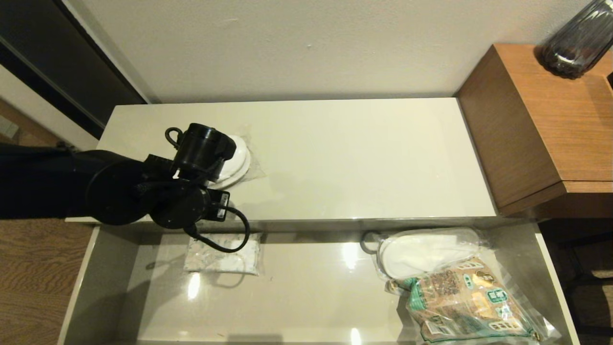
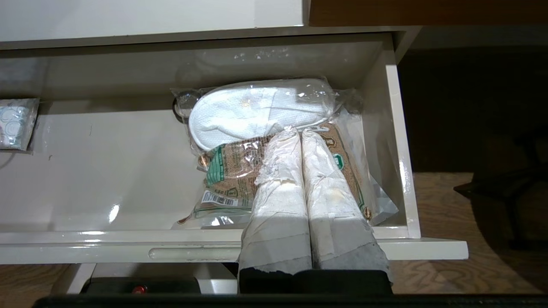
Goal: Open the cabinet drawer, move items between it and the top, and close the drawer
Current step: Pick up the disposable slippers on the table
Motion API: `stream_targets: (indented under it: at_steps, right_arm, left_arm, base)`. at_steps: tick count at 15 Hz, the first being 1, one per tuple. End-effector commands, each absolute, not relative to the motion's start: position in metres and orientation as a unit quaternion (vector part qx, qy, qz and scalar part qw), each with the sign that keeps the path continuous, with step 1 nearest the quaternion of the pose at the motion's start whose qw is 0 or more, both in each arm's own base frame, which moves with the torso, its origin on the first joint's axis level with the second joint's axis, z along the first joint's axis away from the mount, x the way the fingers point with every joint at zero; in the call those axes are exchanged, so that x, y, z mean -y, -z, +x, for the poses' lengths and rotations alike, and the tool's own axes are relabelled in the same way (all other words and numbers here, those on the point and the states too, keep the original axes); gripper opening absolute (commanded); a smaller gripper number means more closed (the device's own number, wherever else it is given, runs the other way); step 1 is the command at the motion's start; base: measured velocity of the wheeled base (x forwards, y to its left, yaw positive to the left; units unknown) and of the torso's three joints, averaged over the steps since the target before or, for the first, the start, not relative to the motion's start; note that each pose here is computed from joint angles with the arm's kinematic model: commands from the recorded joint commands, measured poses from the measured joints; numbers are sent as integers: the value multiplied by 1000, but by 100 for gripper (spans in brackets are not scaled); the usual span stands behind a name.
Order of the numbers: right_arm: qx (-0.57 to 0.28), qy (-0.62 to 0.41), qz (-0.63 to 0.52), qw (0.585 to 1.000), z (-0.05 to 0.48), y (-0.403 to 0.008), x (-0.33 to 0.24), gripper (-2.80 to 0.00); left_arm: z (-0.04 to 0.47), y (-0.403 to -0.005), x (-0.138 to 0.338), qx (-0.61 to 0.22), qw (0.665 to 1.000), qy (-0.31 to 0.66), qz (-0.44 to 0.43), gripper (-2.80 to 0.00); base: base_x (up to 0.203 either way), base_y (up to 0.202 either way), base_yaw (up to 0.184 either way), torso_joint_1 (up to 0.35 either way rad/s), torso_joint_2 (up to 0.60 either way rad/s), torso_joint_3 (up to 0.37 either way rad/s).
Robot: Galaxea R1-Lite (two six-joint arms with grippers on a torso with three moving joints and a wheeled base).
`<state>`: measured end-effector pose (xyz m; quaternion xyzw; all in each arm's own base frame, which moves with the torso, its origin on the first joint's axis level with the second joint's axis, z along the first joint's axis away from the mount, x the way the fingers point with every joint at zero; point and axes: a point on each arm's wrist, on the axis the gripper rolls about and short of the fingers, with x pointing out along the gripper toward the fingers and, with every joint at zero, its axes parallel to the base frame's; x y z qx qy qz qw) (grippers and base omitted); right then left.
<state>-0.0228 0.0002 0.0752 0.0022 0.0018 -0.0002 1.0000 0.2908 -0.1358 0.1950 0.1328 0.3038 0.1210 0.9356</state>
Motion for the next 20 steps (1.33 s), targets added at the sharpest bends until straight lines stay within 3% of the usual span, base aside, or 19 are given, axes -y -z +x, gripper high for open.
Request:
stream_targets:
  at_steps: [1, 11, 20]
  right_arm:
    - [-2, 0, 2, 1000, -23, -75, 0, -280]
    - [-2, -1, 2, 1000, -23, -75, 0, -280]
    - [-2, -1, 2, 1000, -23, -75, 0, -280]
  left_arm:
    - [306, -189, 143, -300, 936, -126, 135, 0]
    - [334, -184, 152, -229, 944, -173, 162, 0]
    - [346, -177, 155, -207, 922, -227, 235, 0]
  base:
    - [0, 0, 0, 0, 0, 0]
    - [0, 0, 0, 0, 0, 0]
    - [0, 0, 0, 0, 0, 0]
